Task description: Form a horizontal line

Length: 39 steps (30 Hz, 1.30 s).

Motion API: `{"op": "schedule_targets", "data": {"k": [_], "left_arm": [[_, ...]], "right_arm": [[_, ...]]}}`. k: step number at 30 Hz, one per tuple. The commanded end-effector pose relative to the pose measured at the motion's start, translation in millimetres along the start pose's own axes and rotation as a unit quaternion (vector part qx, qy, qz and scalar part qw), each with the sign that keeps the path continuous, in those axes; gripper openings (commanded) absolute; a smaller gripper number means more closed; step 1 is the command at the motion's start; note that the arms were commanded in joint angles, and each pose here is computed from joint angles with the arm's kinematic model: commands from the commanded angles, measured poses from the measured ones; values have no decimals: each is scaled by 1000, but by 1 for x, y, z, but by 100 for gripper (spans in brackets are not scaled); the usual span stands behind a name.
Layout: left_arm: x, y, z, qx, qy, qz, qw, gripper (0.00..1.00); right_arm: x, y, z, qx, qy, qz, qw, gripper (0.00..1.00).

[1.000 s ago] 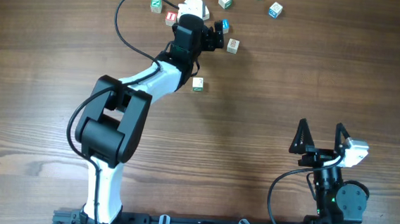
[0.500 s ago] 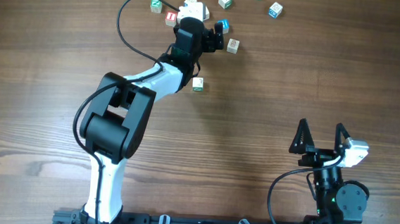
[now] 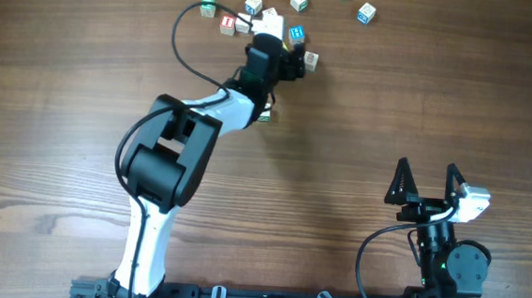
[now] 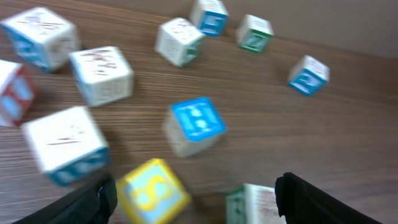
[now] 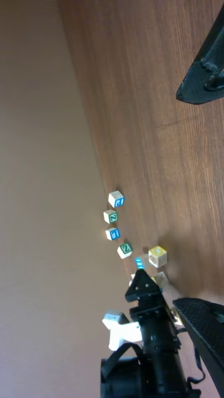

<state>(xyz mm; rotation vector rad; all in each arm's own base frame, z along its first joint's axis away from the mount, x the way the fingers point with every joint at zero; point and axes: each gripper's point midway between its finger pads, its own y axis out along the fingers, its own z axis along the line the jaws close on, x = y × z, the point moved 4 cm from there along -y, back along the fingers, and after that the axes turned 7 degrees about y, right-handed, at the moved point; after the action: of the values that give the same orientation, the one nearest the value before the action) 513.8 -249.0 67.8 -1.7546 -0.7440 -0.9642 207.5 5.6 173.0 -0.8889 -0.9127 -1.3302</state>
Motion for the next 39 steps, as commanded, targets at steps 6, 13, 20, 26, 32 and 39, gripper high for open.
{"op": "schedule_targets", "data": {"k": [6,13,20,26,32,39], "left_arm": [[-2,2,2,26,9,6,1000,83],[-6,5,7,30,-1,11,999,84],[11,1,-8,14,9,-16,1000,100],[39,-9,-18,24,25,-42,999,100],[38,-10,-20,25,26,-38,999,99],[47,-20,-44,6,32,-48,998,99]], "right_arm": [[1,0,1,5,-9,-2,1000,100],[1,0,1,5,-9,-2,1000,100],[1,0,1,5,-9,-2,1000,100],[1,0,1,5,-9,-2,1000,100],[1,0,1,5,-9,-2,1000,100],[1,0,1,5,-9,-2,1000,100]]}}
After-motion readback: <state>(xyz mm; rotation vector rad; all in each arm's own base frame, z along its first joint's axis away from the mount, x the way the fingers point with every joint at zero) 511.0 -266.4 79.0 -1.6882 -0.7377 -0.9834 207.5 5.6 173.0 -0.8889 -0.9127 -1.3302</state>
